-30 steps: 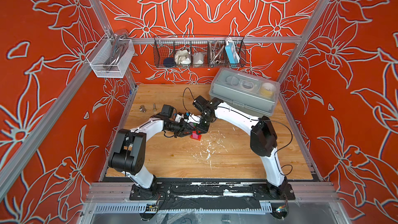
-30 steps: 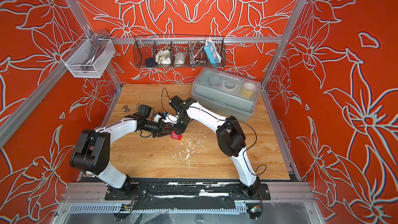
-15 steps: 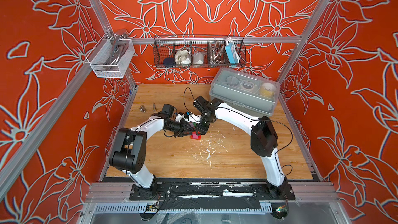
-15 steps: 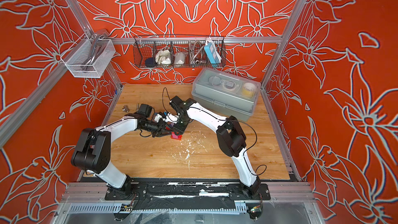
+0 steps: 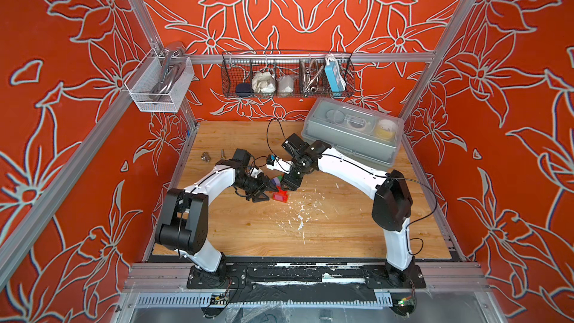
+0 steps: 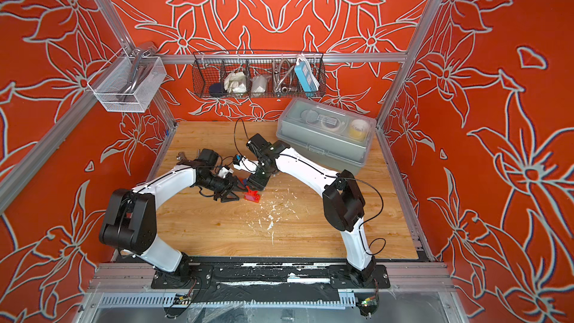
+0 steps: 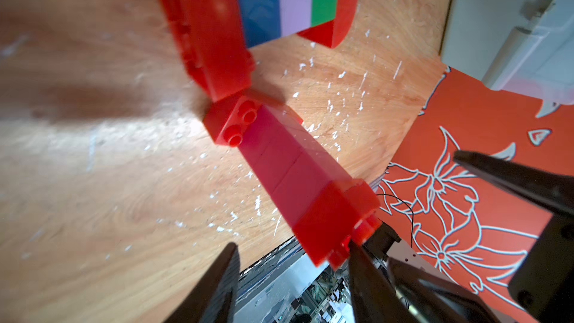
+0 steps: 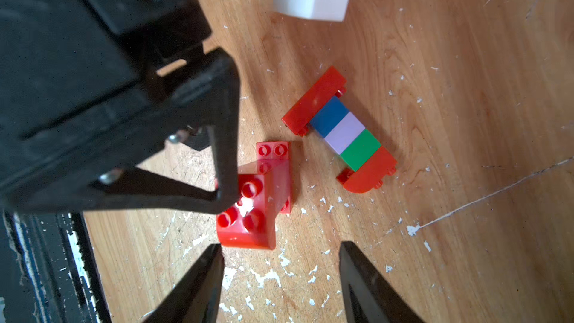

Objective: Assemble the number 1 with lego
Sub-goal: Assemble the lego brick with the lego brick, then pick up the lego brick from the center of the board.

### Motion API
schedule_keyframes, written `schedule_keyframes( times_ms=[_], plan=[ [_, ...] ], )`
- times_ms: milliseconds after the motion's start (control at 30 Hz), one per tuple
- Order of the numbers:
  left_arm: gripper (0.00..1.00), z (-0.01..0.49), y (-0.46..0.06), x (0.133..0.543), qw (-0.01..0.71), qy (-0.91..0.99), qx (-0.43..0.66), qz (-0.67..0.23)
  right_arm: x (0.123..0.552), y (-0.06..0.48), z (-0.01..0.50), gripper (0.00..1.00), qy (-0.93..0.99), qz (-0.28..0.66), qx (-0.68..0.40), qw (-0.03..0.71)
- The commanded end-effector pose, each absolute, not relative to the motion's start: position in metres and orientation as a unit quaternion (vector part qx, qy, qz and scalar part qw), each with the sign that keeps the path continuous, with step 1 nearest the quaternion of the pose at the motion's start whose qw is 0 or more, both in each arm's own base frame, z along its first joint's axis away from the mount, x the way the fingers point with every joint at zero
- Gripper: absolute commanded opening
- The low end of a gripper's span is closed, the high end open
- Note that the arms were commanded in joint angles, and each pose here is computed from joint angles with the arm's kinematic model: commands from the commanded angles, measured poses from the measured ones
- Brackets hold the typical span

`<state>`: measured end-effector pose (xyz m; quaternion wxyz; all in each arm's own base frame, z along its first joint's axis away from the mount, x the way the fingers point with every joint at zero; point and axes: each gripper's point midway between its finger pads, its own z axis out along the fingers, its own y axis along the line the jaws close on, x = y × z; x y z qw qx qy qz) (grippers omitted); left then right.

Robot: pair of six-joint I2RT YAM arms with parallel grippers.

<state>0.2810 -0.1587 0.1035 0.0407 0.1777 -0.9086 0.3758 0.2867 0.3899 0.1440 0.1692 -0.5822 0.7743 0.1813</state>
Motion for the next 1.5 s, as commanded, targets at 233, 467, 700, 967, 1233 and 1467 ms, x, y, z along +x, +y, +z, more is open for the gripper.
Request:
schedule_keyframes(
  times_ms=[233, 467, 700, 967, 1233, 1467],
  plan=[
    [0.55, 0.125, -0.124, 0.239, 0.01, -0.916, 0.227, 0.33, 0.272, 0.392, 0.162, 0.69, 0.768, 0.221, -0.572, 0.184],
    [0.55, 0.123, -0.114, 0.222, -0.002, -0.918, 0.236, 0.318, 0.275, 0.385, 0.154, 0.7, 0.779, 0.195, -0.565, 0.187],
    [0.54, 0.119, -0.106, 0.213, -0.009, -0.916, 0.253, 0.311, 0.288, 0.396, 0.136, 0.76, 0.786, 0.189, -0.559, 0.187],
    [0.54, 0.113, -0.104, 0.211, -0.012, -0.912, 0.269, 0.309, 0.28, 0.403, 0.109, 0.71, 0.787, 0.186, -0.566, 0.158],
    [0.53, 0.109, -0.102, 0.206, -0.012, -0.911, 0.278, 0.305, 0.283, 0.403, 0.096, 0.57, 0.797, 0.175, -0.557, 0.157],
    [0.53, 0.109, -0.101, 0.203, -0.014, -0.911, 0.281, 0.302, 0.28, 0.4, 0.094, 0.39, 0.799, 0.176, -0.554, 0.152]
  ],
)
